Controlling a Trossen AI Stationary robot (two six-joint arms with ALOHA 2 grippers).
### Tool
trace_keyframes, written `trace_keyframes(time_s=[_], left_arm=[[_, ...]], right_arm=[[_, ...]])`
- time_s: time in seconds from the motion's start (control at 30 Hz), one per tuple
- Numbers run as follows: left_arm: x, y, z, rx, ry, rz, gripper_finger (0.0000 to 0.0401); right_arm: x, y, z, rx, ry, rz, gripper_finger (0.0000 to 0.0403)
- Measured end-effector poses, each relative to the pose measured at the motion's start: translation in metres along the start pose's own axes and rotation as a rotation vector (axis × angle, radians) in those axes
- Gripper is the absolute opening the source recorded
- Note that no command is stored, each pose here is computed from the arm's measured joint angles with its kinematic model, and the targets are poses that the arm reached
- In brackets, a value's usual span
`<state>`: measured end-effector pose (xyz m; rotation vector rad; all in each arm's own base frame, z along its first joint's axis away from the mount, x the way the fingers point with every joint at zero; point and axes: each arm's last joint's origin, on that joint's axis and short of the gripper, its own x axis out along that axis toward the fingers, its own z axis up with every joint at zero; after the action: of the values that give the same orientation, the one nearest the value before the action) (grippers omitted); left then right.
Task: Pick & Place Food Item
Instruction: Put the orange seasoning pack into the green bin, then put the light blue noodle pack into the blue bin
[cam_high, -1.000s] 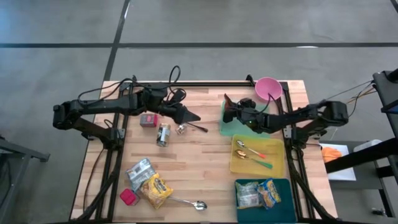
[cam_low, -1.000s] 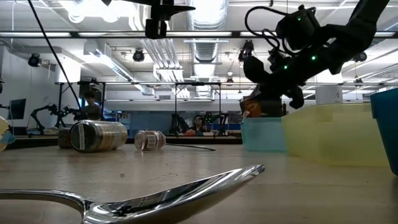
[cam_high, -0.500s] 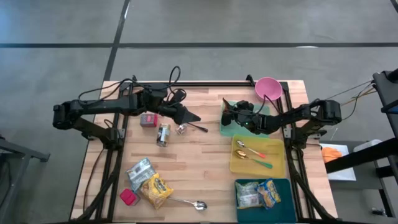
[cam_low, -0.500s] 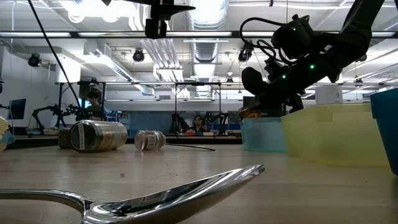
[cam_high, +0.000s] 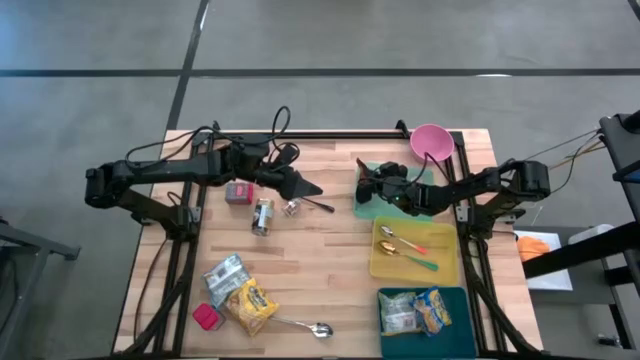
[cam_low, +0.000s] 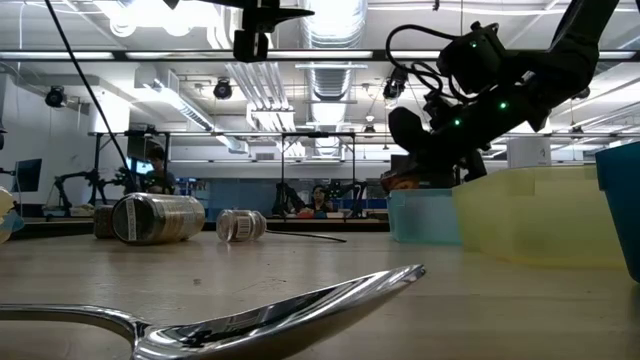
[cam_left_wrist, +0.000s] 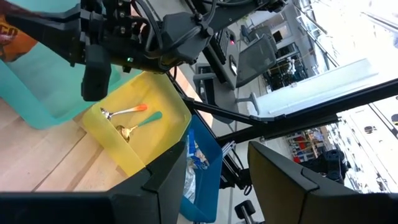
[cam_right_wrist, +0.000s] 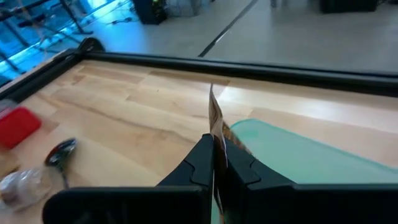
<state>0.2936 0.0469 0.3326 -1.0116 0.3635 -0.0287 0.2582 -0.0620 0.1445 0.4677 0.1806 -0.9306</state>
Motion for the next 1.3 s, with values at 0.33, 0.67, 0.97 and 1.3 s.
trace_keyframes(time_s=[0.33,0.67,0.97,1.3], left_arm=[[0.0,0.0,0.0,0.01,0.0,0.0,0.0178],[0.0,0.0,0.0,0.01,0.0,0.0,0.0178],[0.0,0.0,0.0,0.01,0.002,-0.001,0.0178],[0.0,-0.001,-0.001,0.003,0.01,-0.006,0.0179]], right_arm=[[-0.001,0.003,-0.002,-0.02,0.054,0.073,0.0008],[-0.002,0.005,-0.003,-0.026,0.105,0.153,0.0087],[-0.005,0.006,0.001,-0.034,0.098,0.158,0.0211],[-0.018,0.005,0.018,-0.045,0.073,0.165,0.0228]])
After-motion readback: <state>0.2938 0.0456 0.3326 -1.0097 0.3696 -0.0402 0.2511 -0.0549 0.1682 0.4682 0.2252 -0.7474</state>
